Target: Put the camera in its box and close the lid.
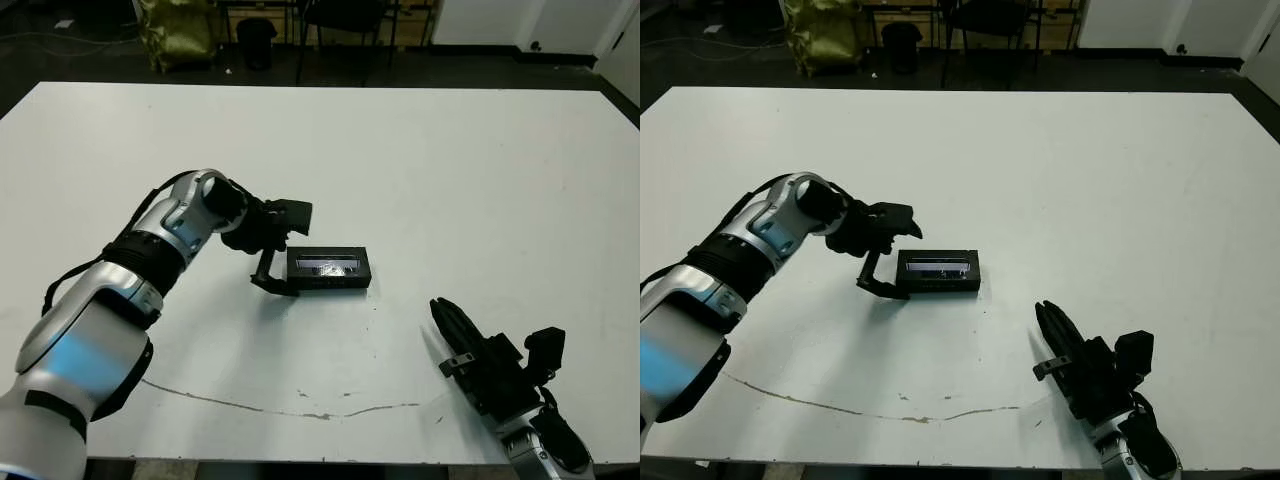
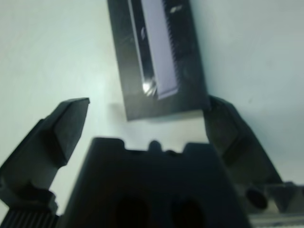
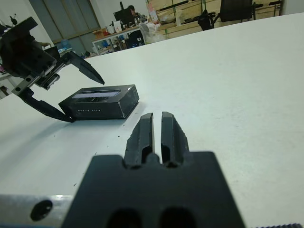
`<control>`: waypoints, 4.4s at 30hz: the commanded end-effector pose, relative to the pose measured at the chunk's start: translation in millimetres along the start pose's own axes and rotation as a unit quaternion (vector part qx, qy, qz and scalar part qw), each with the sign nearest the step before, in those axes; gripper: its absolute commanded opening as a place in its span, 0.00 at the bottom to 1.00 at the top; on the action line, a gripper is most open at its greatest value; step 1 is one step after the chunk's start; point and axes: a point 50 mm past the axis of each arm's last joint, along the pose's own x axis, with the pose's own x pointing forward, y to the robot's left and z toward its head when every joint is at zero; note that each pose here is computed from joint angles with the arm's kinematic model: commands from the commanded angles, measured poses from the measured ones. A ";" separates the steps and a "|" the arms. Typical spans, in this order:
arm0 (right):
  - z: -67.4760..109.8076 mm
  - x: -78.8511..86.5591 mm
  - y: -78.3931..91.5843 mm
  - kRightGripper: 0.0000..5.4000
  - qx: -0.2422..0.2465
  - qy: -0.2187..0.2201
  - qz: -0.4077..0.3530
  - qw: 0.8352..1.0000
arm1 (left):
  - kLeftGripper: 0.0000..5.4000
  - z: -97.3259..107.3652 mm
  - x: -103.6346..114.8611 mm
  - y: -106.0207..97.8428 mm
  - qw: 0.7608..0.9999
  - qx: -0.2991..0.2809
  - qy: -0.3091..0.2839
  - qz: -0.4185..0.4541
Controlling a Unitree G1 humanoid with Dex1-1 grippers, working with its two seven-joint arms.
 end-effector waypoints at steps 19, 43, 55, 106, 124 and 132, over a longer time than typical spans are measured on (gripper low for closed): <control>1.4 -3.6 -1.3 0.00 -0.001 0.028 -0.003 1.000 | 1.00 -133.6 -57.9 -66.7 0.963 -0.088 0.252 -0.025; 1.1 -2.9 -2.2 0.00 -0.002 0.025 -0.002 1.000 | 0.15 -4.0 -58.9 -48.4 0.916 -0.235 -0.219 0.242; 2.1 -2.1 -1.8 0.00 -0.003 0.025 -0.004 1.000 | 0.01 40.0 -29.0 -52.6 0.914 -0.232 -0.261 0.206; -1.3 -3.5 -1.4 0.00 0.006 0.026 -0.002 1.000 | 0.01 -8.1 51.5 -95.9 0.919 -0.305 -0.134 0.209; 48.1 -3.4 2.2 0.00 -0.045 -0.031 -0.069 0.996 | 0.01 1.4 -76.8 -124.5 0.756 -0.373 -0.358 0.401; 56.8 3.5 -0.1 0.00 -0.042 -0.036 -0.110 0.992 | 0.01 -17.4 -73.6 -151.2 0.656 -0.437 -0.357 0.501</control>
